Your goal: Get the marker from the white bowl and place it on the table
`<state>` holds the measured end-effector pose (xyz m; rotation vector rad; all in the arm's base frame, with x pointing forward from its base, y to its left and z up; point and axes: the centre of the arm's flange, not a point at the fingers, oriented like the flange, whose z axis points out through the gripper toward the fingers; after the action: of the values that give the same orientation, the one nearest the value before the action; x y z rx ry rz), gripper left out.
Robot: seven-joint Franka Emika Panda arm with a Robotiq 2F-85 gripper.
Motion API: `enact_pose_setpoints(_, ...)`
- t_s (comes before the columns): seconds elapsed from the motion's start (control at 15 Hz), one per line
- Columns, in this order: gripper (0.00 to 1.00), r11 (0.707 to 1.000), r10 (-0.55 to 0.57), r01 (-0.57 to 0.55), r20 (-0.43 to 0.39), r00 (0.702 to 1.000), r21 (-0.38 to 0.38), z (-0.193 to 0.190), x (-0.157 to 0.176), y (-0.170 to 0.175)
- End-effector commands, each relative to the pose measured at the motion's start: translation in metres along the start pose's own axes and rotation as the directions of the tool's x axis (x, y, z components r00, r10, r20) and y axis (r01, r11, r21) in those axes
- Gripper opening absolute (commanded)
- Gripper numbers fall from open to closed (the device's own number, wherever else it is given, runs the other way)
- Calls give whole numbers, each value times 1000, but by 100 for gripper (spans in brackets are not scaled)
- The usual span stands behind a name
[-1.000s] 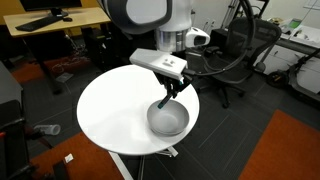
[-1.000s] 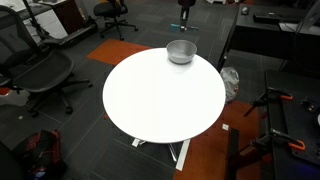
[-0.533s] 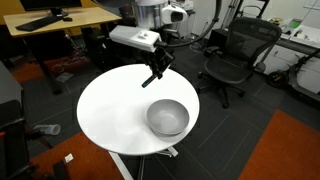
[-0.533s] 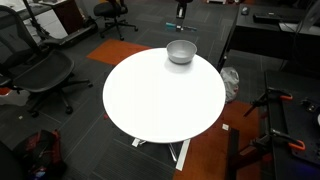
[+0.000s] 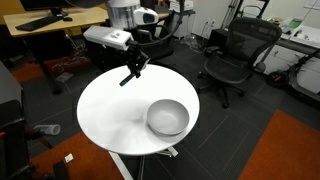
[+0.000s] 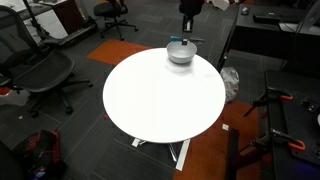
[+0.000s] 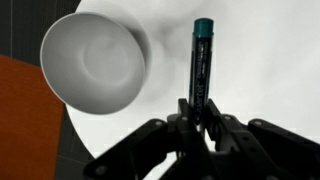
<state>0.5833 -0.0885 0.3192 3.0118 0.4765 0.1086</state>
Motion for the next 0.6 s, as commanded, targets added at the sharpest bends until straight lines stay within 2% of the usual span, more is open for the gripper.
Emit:
enact_pose_setpoints(0.0,5,1000,2,-2,0,1000,-4,16,-22,-29)
enact_pose_setpoints(0.53,5,998,57,-58,40,998,20,80,-40,-51)
